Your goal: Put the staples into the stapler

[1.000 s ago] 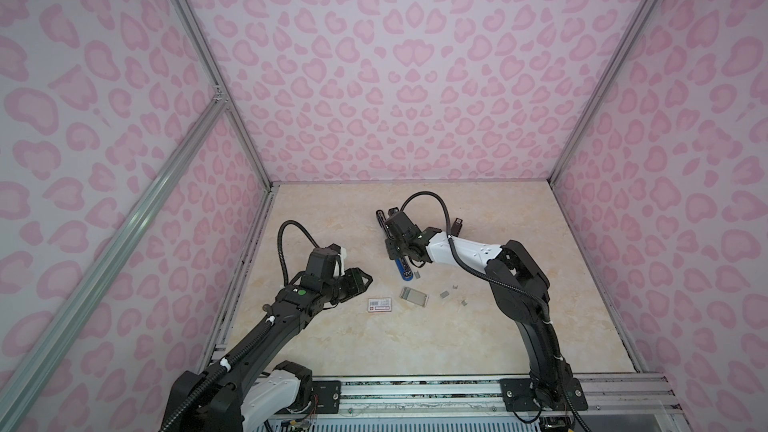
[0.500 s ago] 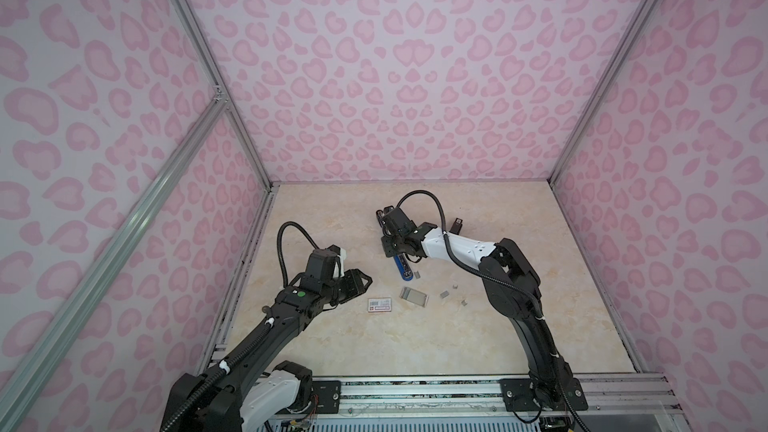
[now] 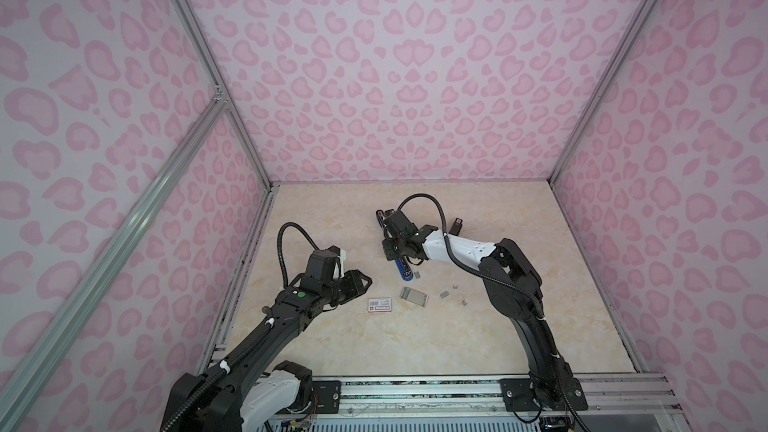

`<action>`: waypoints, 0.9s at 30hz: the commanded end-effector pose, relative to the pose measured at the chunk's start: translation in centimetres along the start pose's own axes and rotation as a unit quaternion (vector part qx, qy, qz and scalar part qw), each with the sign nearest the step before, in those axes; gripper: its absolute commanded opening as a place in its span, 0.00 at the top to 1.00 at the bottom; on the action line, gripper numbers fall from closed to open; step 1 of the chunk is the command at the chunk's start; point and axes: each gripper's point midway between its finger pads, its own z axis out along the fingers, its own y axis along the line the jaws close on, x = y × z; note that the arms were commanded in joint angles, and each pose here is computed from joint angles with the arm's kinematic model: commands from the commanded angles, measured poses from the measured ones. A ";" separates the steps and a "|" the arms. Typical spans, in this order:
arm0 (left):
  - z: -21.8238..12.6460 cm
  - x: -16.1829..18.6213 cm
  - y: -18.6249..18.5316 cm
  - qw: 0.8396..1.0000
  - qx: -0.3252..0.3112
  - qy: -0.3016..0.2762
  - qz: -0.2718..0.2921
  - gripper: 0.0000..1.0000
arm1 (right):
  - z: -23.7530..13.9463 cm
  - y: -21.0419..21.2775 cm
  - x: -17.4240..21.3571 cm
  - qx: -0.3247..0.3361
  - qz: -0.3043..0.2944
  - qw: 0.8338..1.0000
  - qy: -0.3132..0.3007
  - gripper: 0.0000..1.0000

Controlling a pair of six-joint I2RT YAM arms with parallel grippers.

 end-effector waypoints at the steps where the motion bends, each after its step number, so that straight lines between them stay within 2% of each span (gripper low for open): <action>1: -0.1 -0.3 -0.2 1.000 0.005 -0.009 0.003 0.49 | -0.4 -0.3 1.4 0.006 0.004 1.000 0.017 0.65; 17: 0.1 -0.2 -0.2 1.000 0.007 -0.005 -0.001 0.49 | -4.1 -0.7 6.7 0.001 0.006 0.999 0.041 0.65; 22: 0.1 -0.3 -0.3 1.000 0.008 -0.006 -0.001 0.49 | -5.2 -0.6 5.2 0.002 0.000 1.000 0.021 0.61; 27: 0.0 -0.5 -0.5 1.000 0.009 -0.008 -0.001 0.49 | -4.3 -0.2 3.0 -0.003 -0.003 1.000 0.015 0.57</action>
